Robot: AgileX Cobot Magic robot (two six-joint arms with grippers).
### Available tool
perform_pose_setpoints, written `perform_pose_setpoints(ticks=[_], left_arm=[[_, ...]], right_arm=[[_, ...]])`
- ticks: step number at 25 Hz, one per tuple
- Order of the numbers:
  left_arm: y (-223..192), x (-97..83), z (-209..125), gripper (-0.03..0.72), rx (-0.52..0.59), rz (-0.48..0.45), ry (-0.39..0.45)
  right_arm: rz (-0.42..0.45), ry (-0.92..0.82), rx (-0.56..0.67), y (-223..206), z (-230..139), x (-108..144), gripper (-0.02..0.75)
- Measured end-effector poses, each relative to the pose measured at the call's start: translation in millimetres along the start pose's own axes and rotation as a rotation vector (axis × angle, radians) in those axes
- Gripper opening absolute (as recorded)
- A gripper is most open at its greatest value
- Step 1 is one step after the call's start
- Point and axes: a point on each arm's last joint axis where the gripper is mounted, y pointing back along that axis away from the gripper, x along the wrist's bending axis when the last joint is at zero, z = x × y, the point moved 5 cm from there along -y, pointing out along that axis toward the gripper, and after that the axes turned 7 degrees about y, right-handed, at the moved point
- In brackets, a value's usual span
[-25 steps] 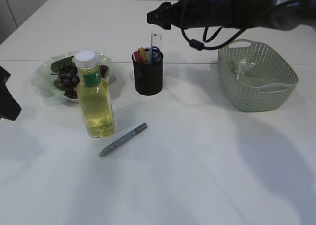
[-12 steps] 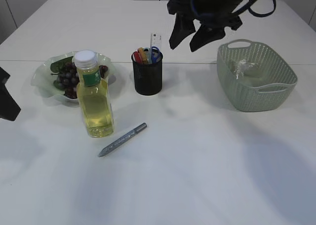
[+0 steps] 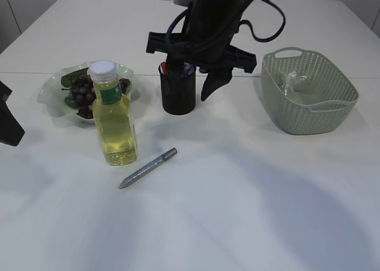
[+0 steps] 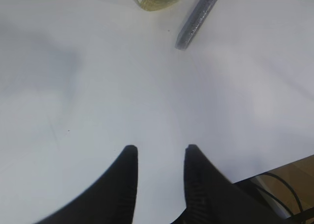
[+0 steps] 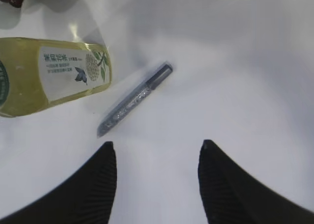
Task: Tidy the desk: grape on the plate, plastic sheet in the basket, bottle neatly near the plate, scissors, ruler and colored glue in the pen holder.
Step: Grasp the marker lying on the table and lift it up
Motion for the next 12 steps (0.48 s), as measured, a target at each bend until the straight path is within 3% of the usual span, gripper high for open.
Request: perform_pose_setpoints(ticks=[12], left_arm=[[0,0.0,0,0.239,0.000,0.000,0.000]], right_arm=[[-0.009,-0.610,0.091,-61,-6,11,0.424]])
